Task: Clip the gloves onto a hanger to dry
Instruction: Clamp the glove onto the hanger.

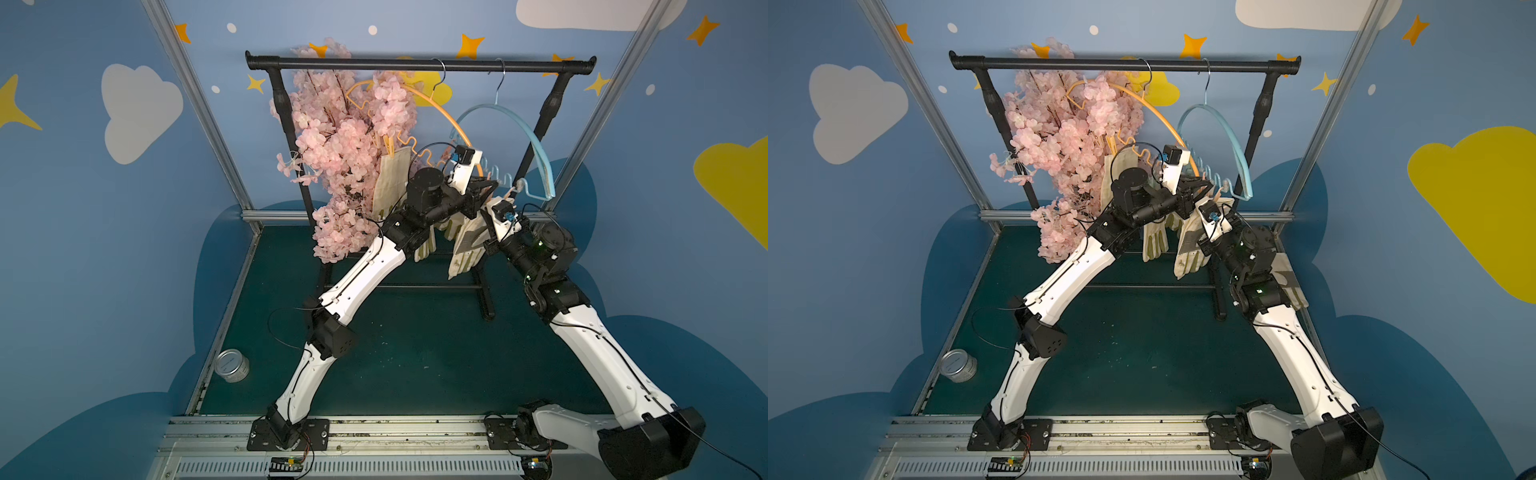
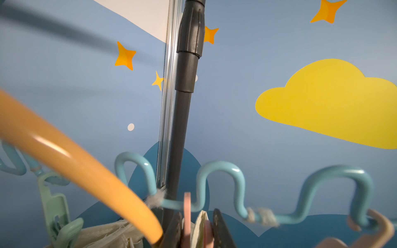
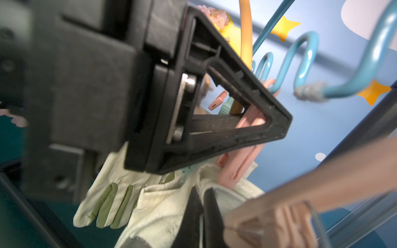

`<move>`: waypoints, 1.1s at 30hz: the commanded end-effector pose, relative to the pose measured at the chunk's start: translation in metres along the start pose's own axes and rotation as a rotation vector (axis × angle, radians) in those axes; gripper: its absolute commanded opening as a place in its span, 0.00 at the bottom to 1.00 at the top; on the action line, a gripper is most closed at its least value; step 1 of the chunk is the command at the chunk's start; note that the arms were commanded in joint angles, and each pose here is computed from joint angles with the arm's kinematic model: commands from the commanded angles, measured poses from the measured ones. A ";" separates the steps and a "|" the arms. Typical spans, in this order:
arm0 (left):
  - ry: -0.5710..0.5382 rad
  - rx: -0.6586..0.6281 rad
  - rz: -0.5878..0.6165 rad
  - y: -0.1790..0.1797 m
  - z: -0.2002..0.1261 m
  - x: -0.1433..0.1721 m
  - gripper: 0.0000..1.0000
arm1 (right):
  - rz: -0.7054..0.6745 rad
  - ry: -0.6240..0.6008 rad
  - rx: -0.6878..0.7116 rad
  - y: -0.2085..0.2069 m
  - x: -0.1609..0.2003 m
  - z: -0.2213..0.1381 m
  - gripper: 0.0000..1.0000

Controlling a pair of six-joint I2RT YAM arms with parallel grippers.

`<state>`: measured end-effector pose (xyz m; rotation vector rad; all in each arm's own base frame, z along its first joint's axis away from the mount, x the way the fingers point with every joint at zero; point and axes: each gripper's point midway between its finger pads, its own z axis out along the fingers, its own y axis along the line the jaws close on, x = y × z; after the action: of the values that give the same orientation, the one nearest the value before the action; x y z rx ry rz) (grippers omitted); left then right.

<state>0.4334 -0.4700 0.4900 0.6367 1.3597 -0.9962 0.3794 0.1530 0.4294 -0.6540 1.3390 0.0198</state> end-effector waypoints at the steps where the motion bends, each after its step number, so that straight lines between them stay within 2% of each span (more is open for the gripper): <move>1: -0.045 0.012 0.018 -0.011 -0.013 -0.029 0.22 | -0.028 -0.073 0.086 -0.022 -0.026 -0.006 0.00; 20: -0.034 0.014 0.023 -0.011 -0.009 -0.021 0.23 | 0.022 -0.151 0.063 -0.028 -0.057 -0.015 0.00; 22: -0.035 0.014 0.024 -0.011 -0.009 -0.022 0.34 | 0.023 -0.145 0.065 -0.028 -0.054 -0.015 0.00; 24: -0.032 0.047 0.028 -0.019 -0.010 -0.023 0.38 | 0.024 -0.137 0.067 -0.027 -0.051 -0.015 0.00; 26: -0.037 0.051 0.032 -0.020 -0.012 -0.026 0.52 | 0.028 -0.125 0.067 -0.026 -0.046 -0.015 0.00; 28: -0.041 0.050 0.032 -0.021 -0.012 -0.028 0.61 | 0.038 -0.114 0.065 -0.024 -0.040 -0.014 0.00; 32: -0.047 0.051 0.036 -0.022 -0.015 -0.032 0.62 | 0.052 -0.095 0.057 -0.020 -0.031 -0.015 0.02; 33: -0.046 0.050 0.034 -0.022 -0.015 -0.032 0.63 | 0.059 -0.089 0.056 -0.019 -0.028 -0.015 0.10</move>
<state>0.4271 -0.4750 0.4883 0.6687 1.3522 -1.0082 0.3740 0.1450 0.4510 -0.5962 1.3003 0.0490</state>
